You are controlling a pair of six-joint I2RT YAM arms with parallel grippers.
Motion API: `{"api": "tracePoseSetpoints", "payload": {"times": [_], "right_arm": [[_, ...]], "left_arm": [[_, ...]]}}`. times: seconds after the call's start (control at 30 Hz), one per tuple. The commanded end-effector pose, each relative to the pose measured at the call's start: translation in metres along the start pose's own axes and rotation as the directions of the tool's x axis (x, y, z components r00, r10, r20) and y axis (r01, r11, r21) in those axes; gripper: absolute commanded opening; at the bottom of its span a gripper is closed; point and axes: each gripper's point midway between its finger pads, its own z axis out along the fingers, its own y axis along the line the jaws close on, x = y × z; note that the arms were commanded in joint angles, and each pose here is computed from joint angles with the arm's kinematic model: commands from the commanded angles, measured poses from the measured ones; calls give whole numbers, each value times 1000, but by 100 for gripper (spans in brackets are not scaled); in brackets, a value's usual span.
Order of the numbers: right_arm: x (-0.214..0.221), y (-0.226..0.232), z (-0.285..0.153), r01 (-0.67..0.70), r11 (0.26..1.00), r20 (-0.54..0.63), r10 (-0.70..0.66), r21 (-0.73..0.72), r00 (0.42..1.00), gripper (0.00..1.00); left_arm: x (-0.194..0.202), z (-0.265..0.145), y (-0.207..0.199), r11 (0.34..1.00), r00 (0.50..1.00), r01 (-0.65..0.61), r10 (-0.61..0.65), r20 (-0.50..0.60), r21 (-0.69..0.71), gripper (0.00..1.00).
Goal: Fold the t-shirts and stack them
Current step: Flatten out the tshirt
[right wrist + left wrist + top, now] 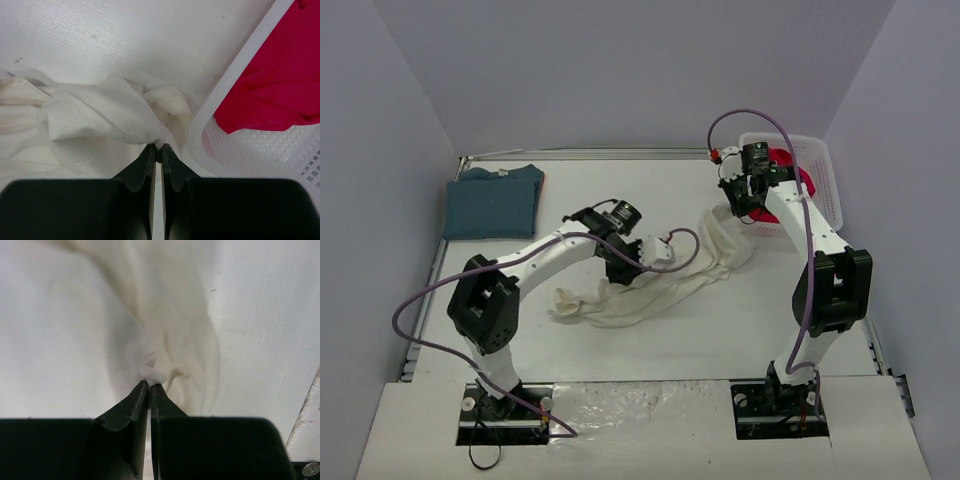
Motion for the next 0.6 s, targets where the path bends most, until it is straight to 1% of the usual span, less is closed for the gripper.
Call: {"api": "tracePoseSetpoints", "payload": {"times": [0.0,0.03,0.07,0.1,0.13,0.17,0.23,0.27,0.3,0.33,0.37,0.4,0.43,0.53,0.57], "right_arm": [[-16,-8,-7,21,999,33,-22,28,999,0],[-21,-11,-10,23,999,44,-25,37,999,0],[-24,-13,-11,29,999,50,-31,43,998,0],[-27,-15,-12,29,998,55,-32,50,998,0],[-37,-19,-14,28,997,72,-33,65,997,0],[-43,-23,-16,26,997,84,-33,78,996,0],[-56,-32,-18,21,995,112,-31,94,993,0],[-72,-39,-23,16,994,144,-32,112,989,0],[-80,-44,-25,9,992,160,-29,125,987,0],[-86,-49,-23,0,991,167,-23,135,986,0],[-96,-53,-29,-4,989,188,-24,149,982,0],[-116,-61,-46,-12,985,243,-30,170,970,0],[-122,-62,-53,-15,985,259,-31,173,966,0],[-150,-68,-96,-25,980,362,-48,195,931,0],[-156,-69,-118,-31,978,403,-57,207,914,0]], "left_arm": [[10,-62,27,984,983,153,-141,121,-95,2],[29,-80,50,958,960,252,-230,157,-136,2],[34,-92,56,938,933,324,-293,210,-127,2],[39,-104,65,921,912,367,-328,246,-131,2],[61,-122,79,882,872,450,-402,278,-138,2],[61,-131,84,866,840,489,-433,327,-108,2],[71,-155,106,818,790,558,-473,389,-137,2],[84,-168,119,773,749,615,-510,423,-156,2],[89,-176,126,755,739,632,-516,434,-178,2],[87,-193,138,738,730,641,-501,465,-212,2],[88,-203,142,714,709,664,-510,487,-220,2],[92,-215,147,695,695,680,-510,506,-234,2],[90,-225,150,687,690,684,-499,524,-246,2],[77,-268,147,668,687,678,-430,586,-305,2],[72,-280,145,663,687,675,-404,604,-324,3]]}}
